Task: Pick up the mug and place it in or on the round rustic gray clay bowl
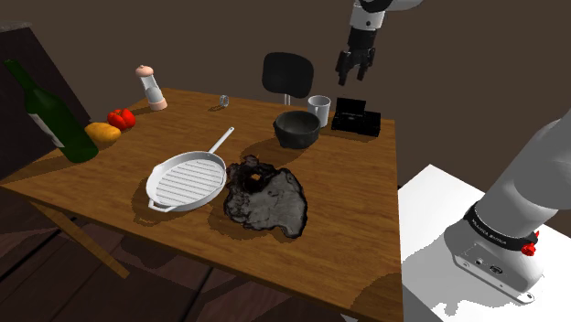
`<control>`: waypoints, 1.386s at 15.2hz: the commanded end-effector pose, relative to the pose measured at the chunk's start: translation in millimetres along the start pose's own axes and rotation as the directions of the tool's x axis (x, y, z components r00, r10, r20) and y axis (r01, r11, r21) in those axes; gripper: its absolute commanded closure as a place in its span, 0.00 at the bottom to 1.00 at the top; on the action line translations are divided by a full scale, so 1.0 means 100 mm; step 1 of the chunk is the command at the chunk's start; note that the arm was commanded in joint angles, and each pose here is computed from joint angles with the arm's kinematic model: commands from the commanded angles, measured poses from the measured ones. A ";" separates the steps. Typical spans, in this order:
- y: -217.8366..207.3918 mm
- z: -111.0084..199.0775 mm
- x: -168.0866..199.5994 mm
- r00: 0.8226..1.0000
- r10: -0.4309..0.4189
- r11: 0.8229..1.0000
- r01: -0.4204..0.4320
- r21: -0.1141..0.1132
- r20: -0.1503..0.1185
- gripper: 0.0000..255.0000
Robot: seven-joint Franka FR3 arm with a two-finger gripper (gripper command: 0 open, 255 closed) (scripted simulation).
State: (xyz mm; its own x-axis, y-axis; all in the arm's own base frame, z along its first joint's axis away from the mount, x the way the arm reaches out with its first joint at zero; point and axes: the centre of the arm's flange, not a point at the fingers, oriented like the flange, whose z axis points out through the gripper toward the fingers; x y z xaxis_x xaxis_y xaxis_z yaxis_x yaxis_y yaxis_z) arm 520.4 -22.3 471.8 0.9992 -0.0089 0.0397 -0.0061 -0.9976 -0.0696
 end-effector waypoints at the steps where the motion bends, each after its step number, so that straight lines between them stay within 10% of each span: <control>1: -0.01 0.18 0.21 1.000 -0.009 1.000 0.009 -0.001 0.006 0.00; 9: 0.03 0.88 1.00 0.999 -0.042 0.999 0.042 -0.001 0.029 0.00; 21: 0.04 1.28 0.99 0.999 -0.042 0.999 0.042 -0.001 0.029 0.00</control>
State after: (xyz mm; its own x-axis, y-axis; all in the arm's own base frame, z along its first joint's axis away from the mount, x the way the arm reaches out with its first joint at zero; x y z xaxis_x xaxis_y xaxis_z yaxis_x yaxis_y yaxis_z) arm 624.4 -17.9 348.0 0.9993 0.0346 0.0136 0.0354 -0.9972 -0.0666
